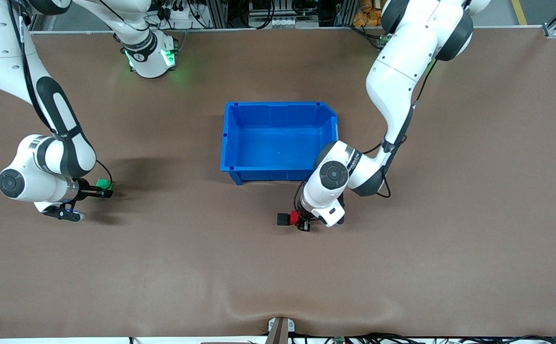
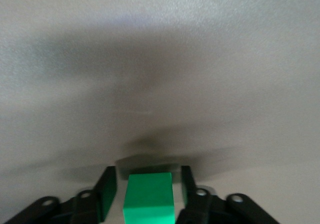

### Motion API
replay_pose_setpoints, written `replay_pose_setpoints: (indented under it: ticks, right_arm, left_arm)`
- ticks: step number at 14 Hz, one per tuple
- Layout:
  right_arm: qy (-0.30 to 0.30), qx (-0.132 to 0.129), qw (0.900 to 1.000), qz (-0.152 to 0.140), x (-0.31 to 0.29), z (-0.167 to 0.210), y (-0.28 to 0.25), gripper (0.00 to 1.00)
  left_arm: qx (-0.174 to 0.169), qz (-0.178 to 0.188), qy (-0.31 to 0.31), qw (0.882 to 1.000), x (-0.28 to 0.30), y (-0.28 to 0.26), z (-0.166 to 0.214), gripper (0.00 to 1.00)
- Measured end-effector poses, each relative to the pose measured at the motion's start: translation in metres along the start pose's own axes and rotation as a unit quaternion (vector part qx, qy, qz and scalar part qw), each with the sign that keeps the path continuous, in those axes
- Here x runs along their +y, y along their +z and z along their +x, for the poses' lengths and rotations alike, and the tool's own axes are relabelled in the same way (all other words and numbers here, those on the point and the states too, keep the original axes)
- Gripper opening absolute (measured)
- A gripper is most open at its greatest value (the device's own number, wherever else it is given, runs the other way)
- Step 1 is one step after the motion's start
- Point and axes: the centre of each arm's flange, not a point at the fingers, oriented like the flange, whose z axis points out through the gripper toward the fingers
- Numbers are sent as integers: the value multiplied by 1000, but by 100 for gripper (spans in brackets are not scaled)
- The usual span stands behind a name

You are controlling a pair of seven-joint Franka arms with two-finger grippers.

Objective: Attach green and red cubes to black cube
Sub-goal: 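Set the red cube against the black cube while the right gripper grasps green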

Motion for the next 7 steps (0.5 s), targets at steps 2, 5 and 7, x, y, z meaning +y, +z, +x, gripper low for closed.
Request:
replay_pose_setpoints:
  ticks: [2,5,7]
  right_arm:
    - [2,-18,1000,-1,1,-4,3,40]
    - [38,-52,998,-3,1,-7,0,40]
    - [64,-51,997,-2,-7,0,-16,40]
  left_arm:
    - [-5,-9,-1,1000,1,2,0,40]
    - [-6,-15,-2,1000,3,3,1,40]
    - [-4,-26,1,1000,6,4,4,44]
